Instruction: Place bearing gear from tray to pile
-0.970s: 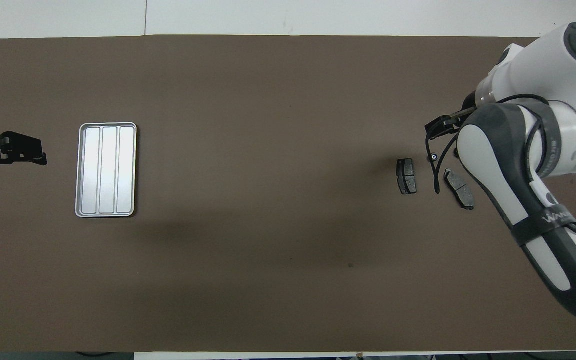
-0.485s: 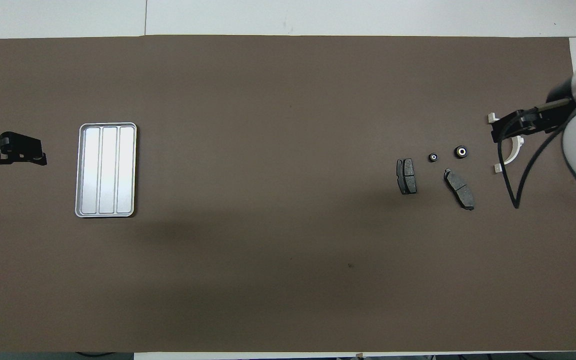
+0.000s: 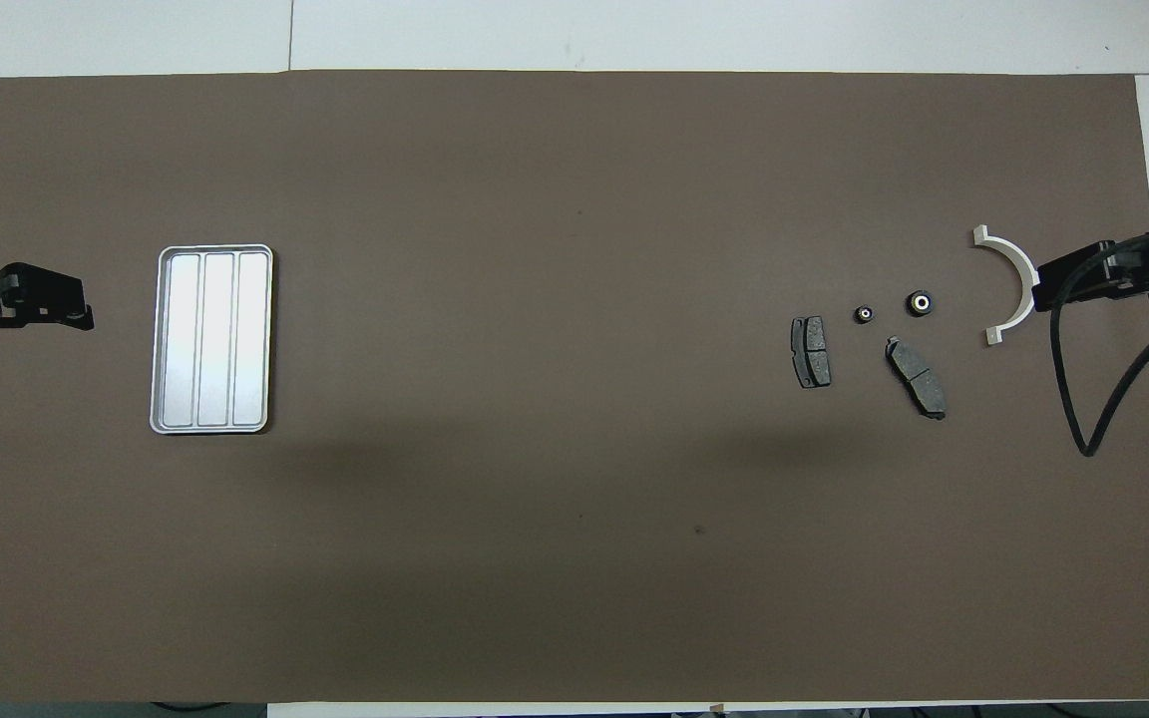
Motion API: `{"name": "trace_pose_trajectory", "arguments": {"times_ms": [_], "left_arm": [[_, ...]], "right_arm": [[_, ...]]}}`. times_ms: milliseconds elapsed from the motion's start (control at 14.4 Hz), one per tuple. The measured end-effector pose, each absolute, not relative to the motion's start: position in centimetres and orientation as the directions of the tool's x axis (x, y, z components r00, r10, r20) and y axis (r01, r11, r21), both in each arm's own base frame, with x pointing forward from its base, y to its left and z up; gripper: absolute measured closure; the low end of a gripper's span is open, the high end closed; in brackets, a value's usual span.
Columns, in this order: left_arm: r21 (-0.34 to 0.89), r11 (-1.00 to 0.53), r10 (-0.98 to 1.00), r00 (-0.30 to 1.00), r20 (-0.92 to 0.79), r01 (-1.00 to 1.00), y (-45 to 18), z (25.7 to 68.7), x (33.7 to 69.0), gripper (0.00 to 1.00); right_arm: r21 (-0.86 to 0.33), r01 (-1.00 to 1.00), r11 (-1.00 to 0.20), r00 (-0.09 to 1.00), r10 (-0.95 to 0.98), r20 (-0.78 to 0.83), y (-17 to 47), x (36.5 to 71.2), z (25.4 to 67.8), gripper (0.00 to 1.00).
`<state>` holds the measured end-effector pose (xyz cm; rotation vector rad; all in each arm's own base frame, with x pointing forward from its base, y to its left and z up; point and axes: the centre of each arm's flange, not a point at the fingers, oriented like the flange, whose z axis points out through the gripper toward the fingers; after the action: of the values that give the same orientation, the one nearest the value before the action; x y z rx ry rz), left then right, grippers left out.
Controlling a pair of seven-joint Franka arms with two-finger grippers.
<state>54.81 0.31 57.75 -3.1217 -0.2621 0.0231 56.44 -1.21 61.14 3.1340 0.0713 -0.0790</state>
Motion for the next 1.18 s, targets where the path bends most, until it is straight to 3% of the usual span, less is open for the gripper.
{"name": "trace_pose_trajectory", "arguments": {"times_ms": [554,1177], "left_arm": [[-0.01,-0.986,0.167,0.986,-0.014,0.167,0.3,57.8,54.8,0.0],[-0.01,-0.986,0.167,0.986,-0.014,0.167,0.3,57.8,54.8,0.0]], "right_arm": [[0.009,0.062,-0.998,0.998,0.062,0.002,-1.2,54.8,64.1,0.0],[0.005,0.042,-0.999,0.999,0.042,-0.033,-2.3,53.4,62.8,0.0]]}}
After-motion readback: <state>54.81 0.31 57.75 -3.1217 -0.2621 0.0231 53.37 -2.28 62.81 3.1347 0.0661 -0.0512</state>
